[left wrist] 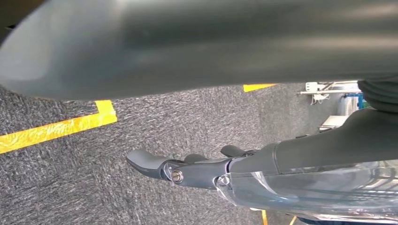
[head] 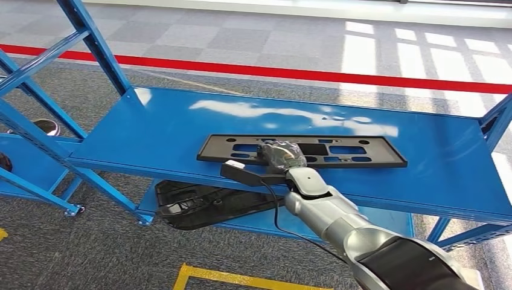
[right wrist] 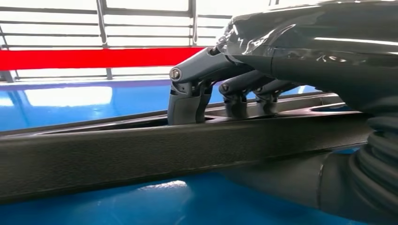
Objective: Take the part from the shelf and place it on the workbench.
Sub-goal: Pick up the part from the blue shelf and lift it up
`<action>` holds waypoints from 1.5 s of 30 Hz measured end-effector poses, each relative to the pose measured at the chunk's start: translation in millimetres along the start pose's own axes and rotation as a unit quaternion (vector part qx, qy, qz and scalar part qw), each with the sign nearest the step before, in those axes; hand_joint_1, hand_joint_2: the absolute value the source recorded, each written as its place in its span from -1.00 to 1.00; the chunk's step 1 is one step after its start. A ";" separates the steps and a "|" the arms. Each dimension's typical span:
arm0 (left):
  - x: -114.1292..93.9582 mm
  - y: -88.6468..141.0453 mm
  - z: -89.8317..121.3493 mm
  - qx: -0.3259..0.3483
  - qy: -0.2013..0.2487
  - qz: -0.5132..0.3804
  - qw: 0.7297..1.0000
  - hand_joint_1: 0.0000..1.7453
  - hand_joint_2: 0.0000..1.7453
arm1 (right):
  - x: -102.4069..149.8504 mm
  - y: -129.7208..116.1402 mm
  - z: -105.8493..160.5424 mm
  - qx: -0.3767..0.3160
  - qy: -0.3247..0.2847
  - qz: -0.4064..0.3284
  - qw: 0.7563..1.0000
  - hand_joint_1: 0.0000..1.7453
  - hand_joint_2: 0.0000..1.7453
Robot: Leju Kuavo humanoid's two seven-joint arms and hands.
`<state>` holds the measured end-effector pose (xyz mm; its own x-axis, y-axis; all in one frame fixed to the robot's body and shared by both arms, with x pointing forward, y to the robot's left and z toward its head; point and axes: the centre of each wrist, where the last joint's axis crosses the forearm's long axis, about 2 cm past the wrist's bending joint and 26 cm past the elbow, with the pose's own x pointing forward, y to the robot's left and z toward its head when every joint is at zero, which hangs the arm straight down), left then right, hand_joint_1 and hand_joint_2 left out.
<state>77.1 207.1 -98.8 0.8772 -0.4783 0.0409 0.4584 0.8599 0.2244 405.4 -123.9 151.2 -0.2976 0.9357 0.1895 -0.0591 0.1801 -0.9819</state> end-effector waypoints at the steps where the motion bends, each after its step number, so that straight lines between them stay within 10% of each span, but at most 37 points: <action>1: -0.1 0.0 0.0 0.000 0.000 0.000 1.000 -1.00 -1.00 | -0.3 -0.1 0.1 -0.001 0.000 0.001 1.000 1.00 1.00; 18: -3.0 -1.0 -0.3 -0.001 -0.005 0.014 1.000 -1.00 -1.00 | 0.0 2.5 8.8 -0.052 -0.064 -0.059 0.995 1.00 1.00; 25: -6.4 -1.7 -0.6 0.005 -0.008 0.022 1.000 -1.00 -1.00 | 5.6 -34.3 13.9 -0.132 -0.102 -0.123 0.978 1.00 1.00; 45: -10.5 -1.8 -1.1 0.018 -0.017 0.051 0.998 -1.00 -1.00 | -7.9 -71.9 75.6 -0.186 -0.261 -0.338 0.885 1.00 1.00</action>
<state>67.2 210.7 -100.7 0.9132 -0.3954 0.0986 0.3616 0.8978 0.2513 340.0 -167.2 220.4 -0.7197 0.3265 0.6127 -0.1020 0.8232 -0.5585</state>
